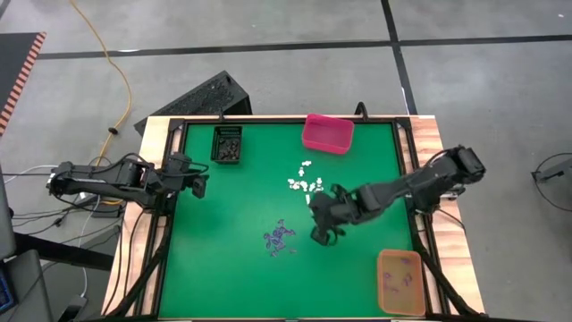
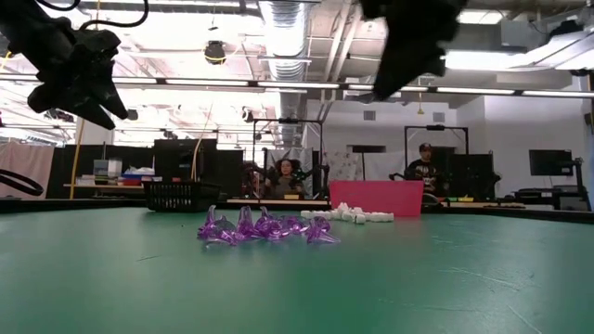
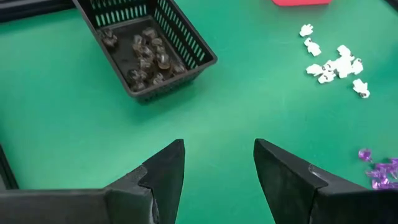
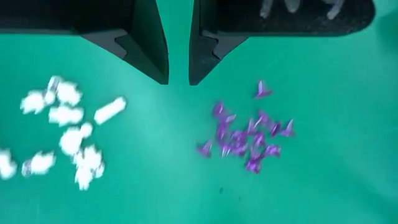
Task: Sort Halloween decoration
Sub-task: Put the pink witch hat toy into the orange bin
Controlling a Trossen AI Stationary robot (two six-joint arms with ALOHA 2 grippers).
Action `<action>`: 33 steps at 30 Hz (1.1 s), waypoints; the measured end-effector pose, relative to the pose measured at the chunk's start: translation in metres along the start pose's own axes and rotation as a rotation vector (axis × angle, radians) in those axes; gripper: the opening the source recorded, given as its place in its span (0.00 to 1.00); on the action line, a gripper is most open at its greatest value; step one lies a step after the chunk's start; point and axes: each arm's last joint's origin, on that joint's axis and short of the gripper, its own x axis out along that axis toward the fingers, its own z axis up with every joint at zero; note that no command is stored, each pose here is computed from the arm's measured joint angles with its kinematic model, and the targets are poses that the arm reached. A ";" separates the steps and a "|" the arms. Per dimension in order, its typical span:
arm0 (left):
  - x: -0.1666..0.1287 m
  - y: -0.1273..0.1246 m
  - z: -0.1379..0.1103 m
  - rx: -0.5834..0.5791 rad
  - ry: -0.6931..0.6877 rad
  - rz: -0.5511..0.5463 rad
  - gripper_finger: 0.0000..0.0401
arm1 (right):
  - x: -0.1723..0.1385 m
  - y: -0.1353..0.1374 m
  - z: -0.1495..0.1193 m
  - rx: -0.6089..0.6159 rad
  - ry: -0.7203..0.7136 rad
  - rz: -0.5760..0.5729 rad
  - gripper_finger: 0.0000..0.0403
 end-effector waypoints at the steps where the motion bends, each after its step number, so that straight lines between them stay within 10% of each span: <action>1: 0.000 0.000 0.000 0.000 0.000 0.000 0.46 | 0.002 -0.003 0.005 -0.024 -0.010 0.005 0.23; 33: 0.007 -0.002 -0.003 0.054 0.024 0.069 0.46 | 0.123 0.021 -0.015 -0.073 0.079 0.041 0.51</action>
